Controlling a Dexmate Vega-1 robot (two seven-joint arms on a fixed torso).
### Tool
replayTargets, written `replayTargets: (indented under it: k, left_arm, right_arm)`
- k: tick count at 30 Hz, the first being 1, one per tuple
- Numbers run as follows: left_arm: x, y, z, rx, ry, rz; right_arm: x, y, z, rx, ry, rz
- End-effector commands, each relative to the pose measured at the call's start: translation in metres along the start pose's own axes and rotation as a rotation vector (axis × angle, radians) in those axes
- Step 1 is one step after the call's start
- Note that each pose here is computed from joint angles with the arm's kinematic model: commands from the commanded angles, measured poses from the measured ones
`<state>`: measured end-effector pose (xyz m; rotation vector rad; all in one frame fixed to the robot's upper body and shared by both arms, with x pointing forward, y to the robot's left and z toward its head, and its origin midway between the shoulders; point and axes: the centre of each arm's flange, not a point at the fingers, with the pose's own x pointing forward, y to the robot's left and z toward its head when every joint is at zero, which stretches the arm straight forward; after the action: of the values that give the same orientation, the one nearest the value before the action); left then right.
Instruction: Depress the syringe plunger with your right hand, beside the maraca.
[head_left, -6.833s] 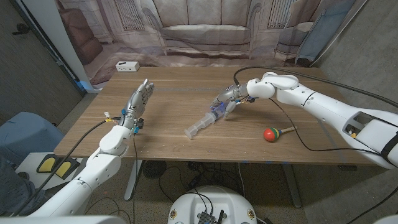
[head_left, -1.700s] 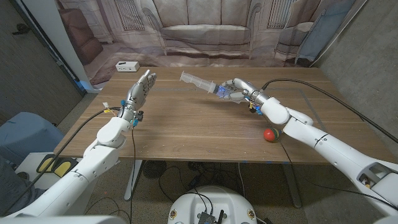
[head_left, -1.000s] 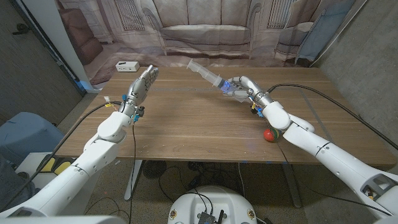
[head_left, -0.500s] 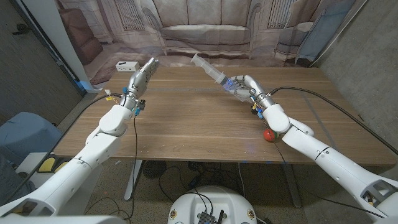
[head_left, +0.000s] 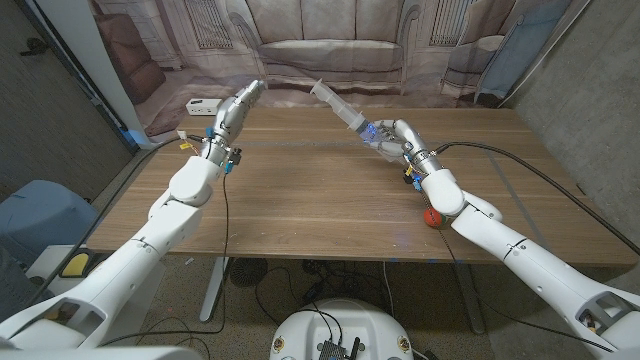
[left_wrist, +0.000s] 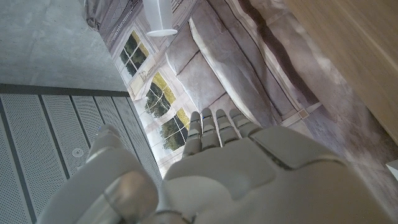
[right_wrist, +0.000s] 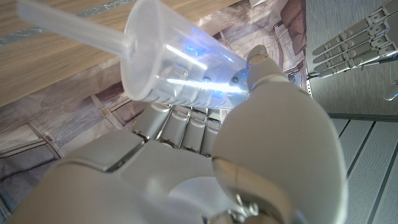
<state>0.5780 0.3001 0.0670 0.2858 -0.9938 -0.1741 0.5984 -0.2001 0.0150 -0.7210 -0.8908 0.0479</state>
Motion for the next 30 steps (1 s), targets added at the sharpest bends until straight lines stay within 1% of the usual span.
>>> replayTargets:
  k: [1,12,21,30]
  left_arm:
    - [0.022,-0.009,0.005,0.016,-0.041,-0.051]
    - [0.038,-0.018,0.007,0.013,-0.056,-0.102]
    - [0.046,-0.032,0.006,-0.011,-0.063,-0.161]
    - [0.053,-0.044,0.006,-0.014,-0.073,-0.211]
  right_arm:
    - [0.003,-0.001,0.006,0.001,-0.012,0.003]
    - [0.006,0.002,0.01,-0.001,-0.011,0.018]
    - [0.008,0.005,0.011,0.014,-0.006,0.029]
    - [0.008,0.005,0.011,0.019,-0.002,0.029]
